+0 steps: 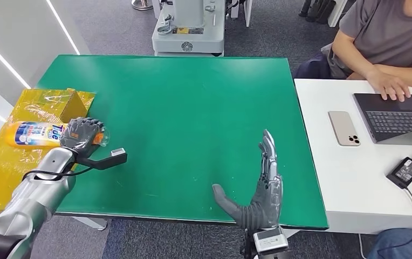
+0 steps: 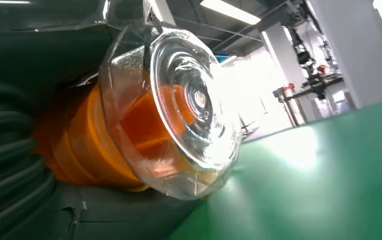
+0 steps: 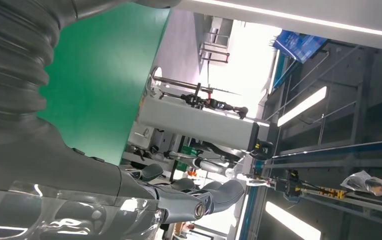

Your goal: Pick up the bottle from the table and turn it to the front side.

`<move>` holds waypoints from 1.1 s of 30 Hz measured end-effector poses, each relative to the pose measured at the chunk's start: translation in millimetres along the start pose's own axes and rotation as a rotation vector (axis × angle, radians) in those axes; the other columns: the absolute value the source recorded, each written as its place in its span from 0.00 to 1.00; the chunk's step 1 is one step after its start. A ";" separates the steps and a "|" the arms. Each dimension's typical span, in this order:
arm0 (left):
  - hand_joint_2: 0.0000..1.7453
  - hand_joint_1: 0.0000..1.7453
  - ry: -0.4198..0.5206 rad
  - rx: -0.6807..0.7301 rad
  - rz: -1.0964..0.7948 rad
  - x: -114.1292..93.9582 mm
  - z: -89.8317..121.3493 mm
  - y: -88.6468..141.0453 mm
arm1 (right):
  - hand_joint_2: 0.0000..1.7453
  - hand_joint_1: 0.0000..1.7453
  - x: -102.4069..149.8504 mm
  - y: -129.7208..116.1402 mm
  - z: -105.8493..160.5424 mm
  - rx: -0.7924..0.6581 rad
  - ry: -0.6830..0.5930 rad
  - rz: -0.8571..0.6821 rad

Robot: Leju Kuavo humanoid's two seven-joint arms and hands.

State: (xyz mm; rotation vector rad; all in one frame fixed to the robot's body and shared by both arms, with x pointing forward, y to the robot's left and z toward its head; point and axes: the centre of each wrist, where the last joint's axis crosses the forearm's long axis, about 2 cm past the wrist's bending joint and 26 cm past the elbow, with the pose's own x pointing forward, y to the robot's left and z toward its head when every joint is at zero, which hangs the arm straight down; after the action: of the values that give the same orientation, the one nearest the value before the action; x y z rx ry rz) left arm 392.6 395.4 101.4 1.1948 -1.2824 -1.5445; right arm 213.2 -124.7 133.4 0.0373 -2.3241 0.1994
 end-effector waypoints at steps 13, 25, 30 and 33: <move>1.00 0.87 -0.078 -0.072 0.034 30.9 9.3 -23.2 | 1.00 0.00 2.2 0.7 -6.1 0.013 -0.009 -0.004; 1.00 0.00 -0.059 -0.200 0.037 33.1 10.6 -27.7 | 1.00 0.00 1.4 2.2 -14.4 0.030 -0.021 -0.023; 1.00 0.00 -0.038 -0.198 0.037 30.3 11.0 -27.3 | 1.00 0.00 0.5 2.5 -15.8 0.032 -0.023 -0.024; 1.00 0.00 -0.023 -0.189 0.035 26.7 12.9 -27.9 | 1.00 0.00 -0.3 2.7 -16.1 0.034 -0.022 -0.024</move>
State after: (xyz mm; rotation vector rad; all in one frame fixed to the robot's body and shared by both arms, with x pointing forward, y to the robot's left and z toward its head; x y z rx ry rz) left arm 373.4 378.3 69.8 1.0325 -1.1381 -1.6191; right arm 224.7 -119.6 143.7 0.0845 -2.3407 0.2282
